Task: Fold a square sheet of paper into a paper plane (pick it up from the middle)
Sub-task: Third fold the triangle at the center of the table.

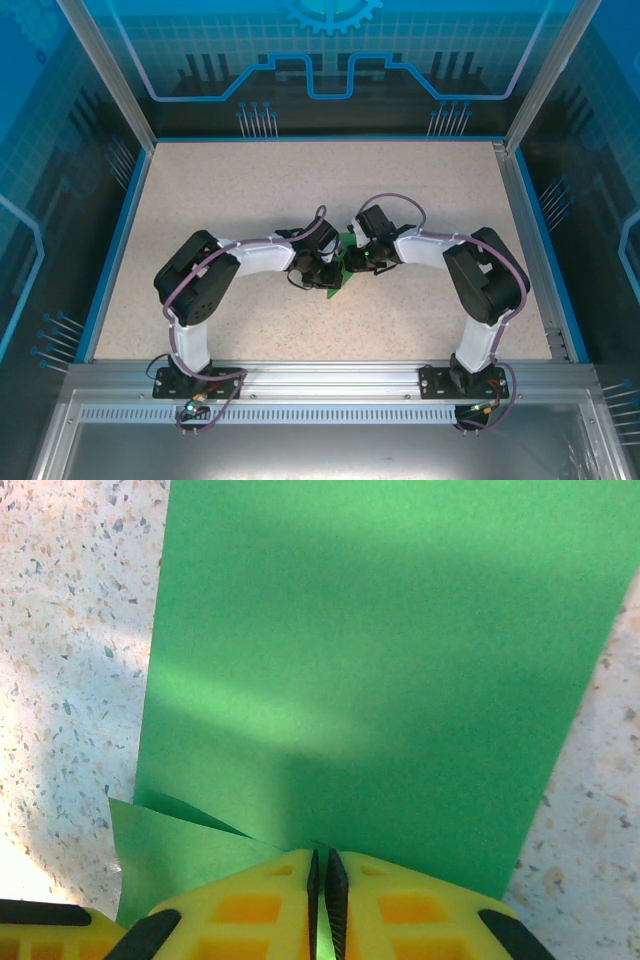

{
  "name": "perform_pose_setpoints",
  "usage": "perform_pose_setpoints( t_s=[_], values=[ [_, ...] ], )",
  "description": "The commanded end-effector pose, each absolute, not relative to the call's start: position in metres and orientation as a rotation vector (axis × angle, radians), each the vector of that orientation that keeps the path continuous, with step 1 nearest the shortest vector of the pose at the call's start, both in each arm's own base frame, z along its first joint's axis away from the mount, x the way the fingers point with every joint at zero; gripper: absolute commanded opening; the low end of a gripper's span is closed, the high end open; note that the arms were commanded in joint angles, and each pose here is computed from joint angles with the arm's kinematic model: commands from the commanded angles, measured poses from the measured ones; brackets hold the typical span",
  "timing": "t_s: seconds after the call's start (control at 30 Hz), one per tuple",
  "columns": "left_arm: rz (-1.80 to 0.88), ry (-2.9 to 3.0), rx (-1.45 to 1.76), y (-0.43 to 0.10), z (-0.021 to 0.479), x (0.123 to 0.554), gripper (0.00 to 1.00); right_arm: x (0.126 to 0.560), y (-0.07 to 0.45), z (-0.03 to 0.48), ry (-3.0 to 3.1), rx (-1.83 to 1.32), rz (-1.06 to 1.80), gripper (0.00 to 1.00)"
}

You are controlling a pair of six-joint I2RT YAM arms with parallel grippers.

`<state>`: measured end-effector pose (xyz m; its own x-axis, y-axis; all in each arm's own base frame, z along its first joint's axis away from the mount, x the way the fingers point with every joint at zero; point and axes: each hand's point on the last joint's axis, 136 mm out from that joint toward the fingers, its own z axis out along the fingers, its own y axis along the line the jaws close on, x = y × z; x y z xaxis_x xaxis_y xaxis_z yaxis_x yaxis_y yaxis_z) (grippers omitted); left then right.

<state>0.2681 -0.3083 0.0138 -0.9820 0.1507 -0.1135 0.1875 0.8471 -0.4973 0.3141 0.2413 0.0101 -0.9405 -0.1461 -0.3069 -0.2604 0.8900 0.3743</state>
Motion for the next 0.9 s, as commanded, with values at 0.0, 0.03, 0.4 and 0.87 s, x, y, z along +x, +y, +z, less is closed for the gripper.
perform_pose_setpoints(
  t_s=[0.0,0.03,0.4,0.87],
  values=[
    [-0.733,3.054,0.26,-0.291,-0.007,0.247,0.07,0.263,0.217,-0.035,3.023,-0.325,0.47,0.15],
    [-0.73,3.058,0.261,-0.29,-0.009,0.246,0.07,0.264,0.217,-0.034,3.021,-0.323,0.469,0.15],
    [-0.691,3.085,0.279,-0.28,-0.024,0.237,0.06,0.288,0.227,0.013,2.883,-0.271,0.59,0.27],
    [-0.712,3.077,0.316,-0.28,-0.033,0.233,0.05,0.274,0.236,0.059,2.683,0.04,0.955,0.15]
  ],
)
